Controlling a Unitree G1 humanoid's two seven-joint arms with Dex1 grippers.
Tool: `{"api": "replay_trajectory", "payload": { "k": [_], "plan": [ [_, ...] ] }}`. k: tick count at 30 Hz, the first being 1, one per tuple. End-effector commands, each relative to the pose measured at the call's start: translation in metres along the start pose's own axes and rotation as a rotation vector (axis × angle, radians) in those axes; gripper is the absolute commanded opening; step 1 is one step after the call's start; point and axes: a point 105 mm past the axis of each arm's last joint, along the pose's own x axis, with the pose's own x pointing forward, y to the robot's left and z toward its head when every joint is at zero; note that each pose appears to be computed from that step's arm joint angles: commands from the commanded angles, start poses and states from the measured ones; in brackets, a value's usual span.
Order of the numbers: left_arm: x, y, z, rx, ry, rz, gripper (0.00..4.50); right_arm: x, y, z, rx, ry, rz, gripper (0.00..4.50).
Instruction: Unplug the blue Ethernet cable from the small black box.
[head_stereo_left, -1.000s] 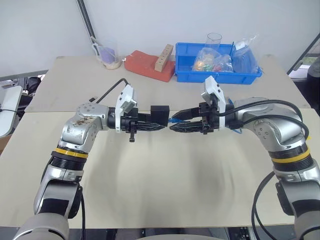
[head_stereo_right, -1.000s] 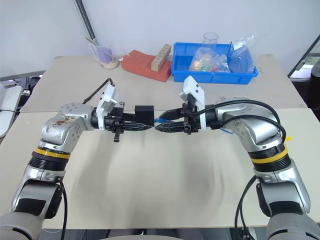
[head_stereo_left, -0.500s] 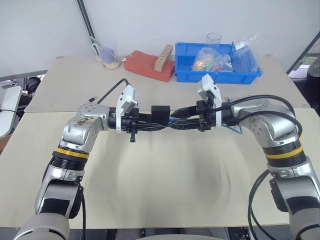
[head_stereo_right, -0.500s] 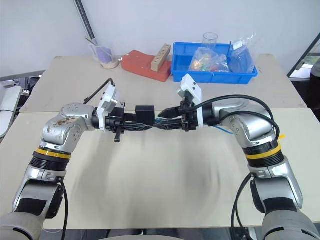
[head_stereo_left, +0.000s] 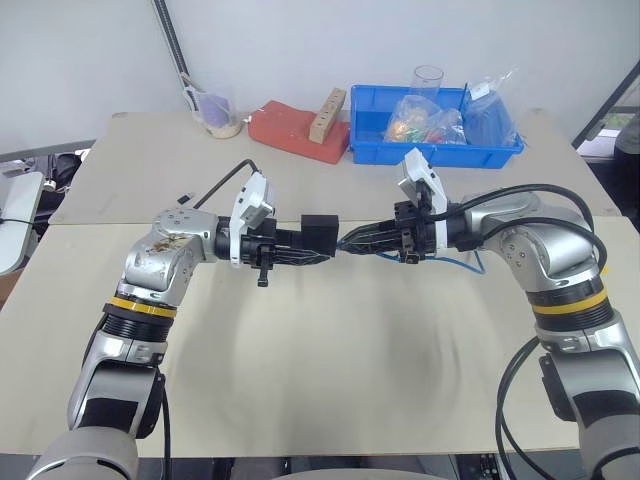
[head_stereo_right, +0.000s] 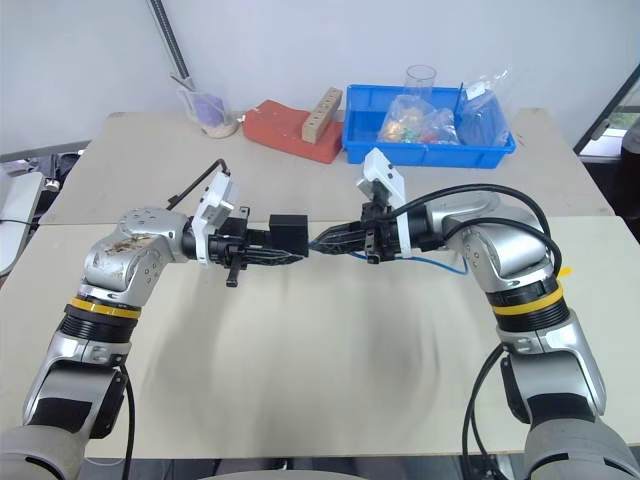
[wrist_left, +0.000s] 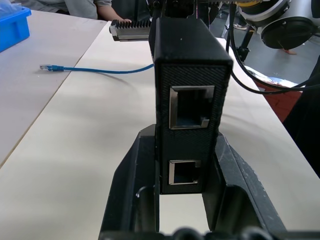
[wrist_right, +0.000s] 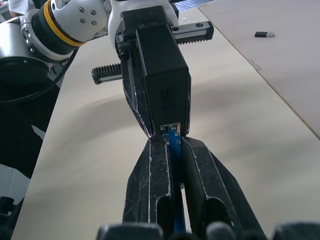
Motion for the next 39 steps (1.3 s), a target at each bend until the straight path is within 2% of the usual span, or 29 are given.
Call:
{"api": "replay_trajectory", "payload": {
  "k": [1,4,11,18,26,39],
  "plan": [
    [0.002,-0.003,0.009,0.056,-0.006,-0.013,0.58,-0.004,0.003,0.016,-0.080,-0.007,-0.001,0.03],
    [0.001,-0.003,0.009,0.056,-0.007,-0.011,0.58,-0.006,0.001,0.012,-0.101,0.019,-0.016,0.03],
    [-0.010,-0.005,0.007,0.043,-0.002,0.021,0.58,-0.044,-0.005,-0.026,-0.046,0.120,-0.099,0.03],
    [-0.013,-0.006,0.001,0.034,0.003,0.047,0.58,-0.046,-0.020,-0.053,0.005,0.153,-0.182,0.03],
    [-0.014,-0.006,0.002,0.039,0.008,0.054,0.58,-0.040,-0.012,-0.036,0.015,0.093,-0.130,0.03],
    [-0.002,-0.008,0.001,0.059,-0.002,0.027,0.58,-0.012,0.010,0.005,-0.032,0.016,-0.038,0.03]
  ]
}}
